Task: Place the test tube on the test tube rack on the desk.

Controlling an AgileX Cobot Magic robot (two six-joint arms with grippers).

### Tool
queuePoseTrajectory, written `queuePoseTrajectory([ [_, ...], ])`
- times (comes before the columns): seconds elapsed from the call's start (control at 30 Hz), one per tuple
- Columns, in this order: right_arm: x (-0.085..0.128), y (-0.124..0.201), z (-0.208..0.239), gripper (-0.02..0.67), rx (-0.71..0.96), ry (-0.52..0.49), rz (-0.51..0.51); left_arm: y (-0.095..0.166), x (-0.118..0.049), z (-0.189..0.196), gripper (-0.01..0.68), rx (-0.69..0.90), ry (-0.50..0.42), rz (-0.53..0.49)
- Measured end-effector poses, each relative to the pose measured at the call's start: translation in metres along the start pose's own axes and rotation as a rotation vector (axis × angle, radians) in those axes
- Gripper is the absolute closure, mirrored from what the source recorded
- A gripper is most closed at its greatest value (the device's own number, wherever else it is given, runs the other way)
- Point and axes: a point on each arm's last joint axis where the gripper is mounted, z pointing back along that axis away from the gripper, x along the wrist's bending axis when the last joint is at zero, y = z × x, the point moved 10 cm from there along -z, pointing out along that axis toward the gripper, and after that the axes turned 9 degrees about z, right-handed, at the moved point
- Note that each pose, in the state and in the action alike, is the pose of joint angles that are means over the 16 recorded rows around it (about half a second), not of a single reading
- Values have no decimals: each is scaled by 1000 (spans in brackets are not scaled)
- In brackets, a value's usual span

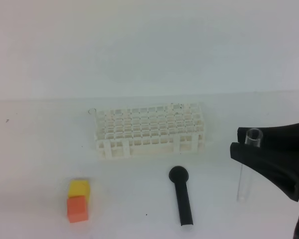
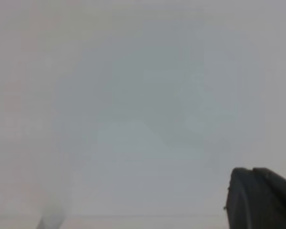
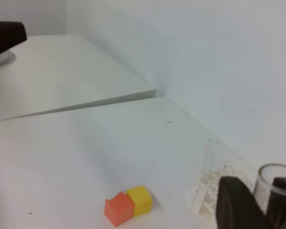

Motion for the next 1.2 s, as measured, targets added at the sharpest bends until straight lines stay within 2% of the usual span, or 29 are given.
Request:
queuePoseTrajectory([
  [0.43, 0, 7, -6, 529, 22, -7, -17, 41, 5, 2, 674, 72, -30, 1],
  [0.6, 0, 7, -6, 529, 21, -7, -22, 43, 6, 3, 674, 79, -38, 113],
  [0.73, 0, 7, -6, 529, 20, -7, -24, 47, 10, 3, 674, 91, -66, 321],
  [0.97, 0, 6, -6, 529, 19, -6, -29, 71, 21, 8, 674, 170, -196, 811],
  [1.2, 0, 6, -6, 529, 16, -5, -35, 94, 10, 14, 674, 270, -263, 1247],
])
